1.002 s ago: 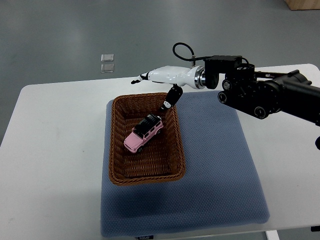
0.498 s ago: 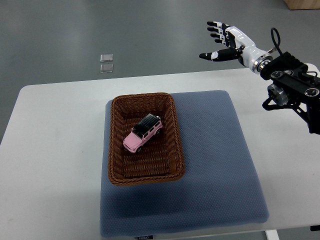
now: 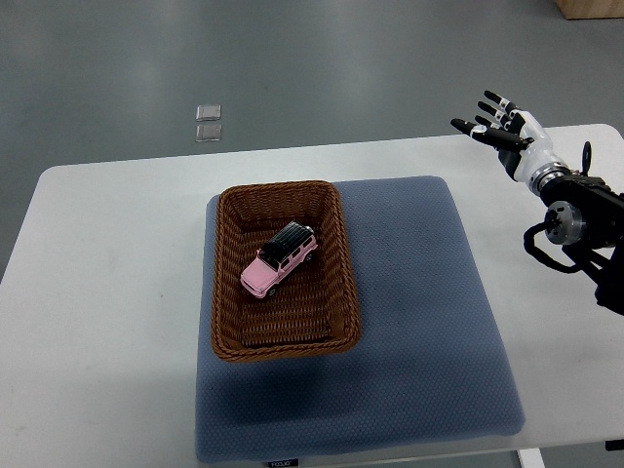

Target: Place pink car in brown basket

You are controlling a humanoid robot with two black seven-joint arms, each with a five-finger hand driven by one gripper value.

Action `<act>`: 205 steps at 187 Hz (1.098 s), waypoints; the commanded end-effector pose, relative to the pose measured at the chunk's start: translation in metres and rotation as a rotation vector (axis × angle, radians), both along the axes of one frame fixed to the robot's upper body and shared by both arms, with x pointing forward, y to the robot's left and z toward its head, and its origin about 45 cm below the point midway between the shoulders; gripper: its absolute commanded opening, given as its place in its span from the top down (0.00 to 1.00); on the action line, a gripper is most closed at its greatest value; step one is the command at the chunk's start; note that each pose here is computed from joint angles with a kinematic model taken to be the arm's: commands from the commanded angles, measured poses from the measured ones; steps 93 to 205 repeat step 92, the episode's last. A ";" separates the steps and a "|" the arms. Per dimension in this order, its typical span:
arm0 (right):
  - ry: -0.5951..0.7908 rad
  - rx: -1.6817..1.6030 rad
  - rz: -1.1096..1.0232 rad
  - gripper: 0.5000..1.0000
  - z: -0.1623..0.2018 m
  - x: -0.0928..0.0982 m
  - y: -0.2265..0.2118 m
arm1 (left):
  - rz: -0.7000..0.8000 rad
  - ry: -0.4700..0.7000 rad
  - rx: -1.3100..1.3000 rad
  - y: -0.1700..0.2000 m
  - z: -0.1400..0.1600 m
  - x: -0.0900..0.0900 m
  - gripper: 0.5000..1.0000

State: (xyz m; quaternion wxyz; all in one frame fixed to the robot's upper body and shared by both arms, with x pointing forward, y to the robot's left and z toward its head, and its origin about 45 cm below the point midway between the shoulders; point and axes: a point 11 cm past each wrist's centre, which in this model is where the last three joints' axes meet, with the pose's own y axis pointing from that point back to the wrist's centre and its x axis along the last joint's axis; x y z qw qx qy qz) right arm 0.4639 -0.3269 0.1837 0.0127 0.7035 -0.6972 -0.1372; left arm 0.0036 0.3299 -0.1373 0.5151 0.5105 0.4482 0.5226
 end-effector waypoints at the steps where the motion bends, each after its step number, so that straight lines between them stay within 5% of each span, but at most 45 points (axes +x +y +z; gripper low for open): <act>1: 0.039 0.028 0.045 0.14 -0.008 -0.005 0.001 | 0.000 0.000 0.000 0.000 0.000 0.000 0.00; 205: 0.038 0.022 0.041 0.14 -0.011 -0.007 -0.007 | 0.000 0.000 0.001 0.001 0.000 0.000 0.00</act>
